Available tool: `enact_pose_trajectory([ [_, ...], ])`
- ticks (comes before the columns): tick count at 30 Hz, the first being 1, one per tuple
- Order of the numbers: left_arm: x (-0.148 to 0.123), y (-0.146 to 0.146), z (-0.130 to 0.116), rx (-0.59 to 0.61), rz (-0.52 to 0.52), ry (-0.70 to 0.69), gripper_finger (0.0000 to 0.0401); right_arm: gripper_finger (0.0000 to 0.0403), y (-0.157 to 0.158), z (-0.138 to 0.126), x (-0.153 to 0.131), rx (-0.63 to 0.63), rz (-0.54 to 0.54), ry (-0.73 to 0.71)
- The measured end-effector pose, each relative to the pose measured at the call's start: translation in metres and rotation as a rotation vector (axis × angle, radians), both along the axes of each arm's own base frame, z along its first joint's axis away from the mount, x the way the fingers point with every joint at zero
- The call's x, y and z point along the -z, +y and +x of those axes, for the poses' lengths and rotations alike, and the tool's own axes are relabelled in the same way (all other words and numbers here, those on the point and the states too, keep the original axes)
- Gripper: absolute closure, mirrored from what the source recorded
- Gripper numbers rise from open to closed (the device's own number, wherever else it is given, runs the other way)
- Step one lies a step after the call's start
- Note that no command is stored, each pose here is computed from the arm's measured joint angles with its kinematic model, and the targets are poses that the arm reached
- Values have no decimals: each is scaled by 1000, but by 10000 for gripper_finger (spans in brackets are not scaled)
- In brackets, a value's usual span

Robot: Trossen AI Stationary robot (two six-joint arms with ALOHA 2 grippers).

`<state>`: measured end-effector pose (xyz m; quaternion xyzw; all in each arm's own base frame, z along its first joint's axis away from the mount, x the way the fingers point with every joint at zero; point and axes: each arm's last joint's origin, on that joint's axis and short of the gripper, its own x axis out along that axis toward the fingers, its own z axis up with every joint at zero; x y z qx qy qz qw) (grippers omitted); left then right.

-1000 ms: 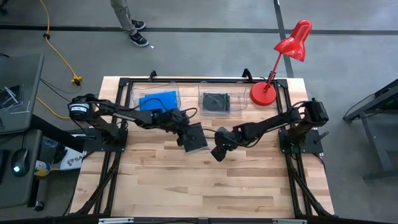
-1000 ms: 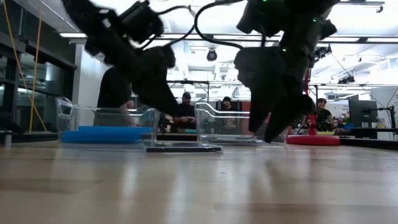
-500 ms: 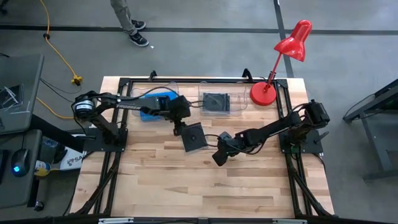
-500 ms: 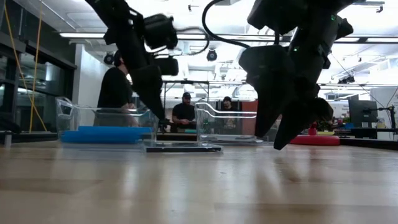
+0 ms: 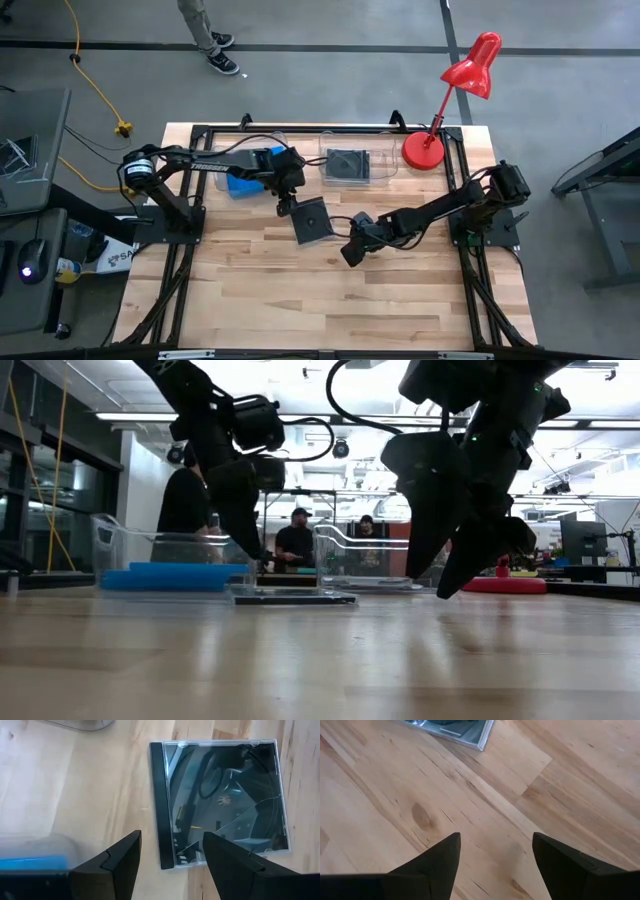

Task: Pick & place jewel cases by type
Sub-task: Put the black CD case into the right transparent bin

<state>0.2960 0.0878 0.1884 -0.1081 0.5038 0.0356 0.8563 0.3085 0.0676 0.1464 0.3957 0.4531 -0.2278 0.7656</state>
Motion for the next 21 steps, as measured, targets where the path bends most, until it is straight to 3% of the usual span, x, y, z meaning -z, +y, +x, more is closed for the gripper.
enact_pose_trajectory([
  [8,-3,-1,5,39,21,-54,190,163,0,0,0,-1,-1,2],
  [16,-28,-23,25,257,175,-146,190,163,-1,-2,1,2,-9,19],
  [21,-27,-40,24,261,88,-103,190,163,-1,-2,1,3,-10,21],
])
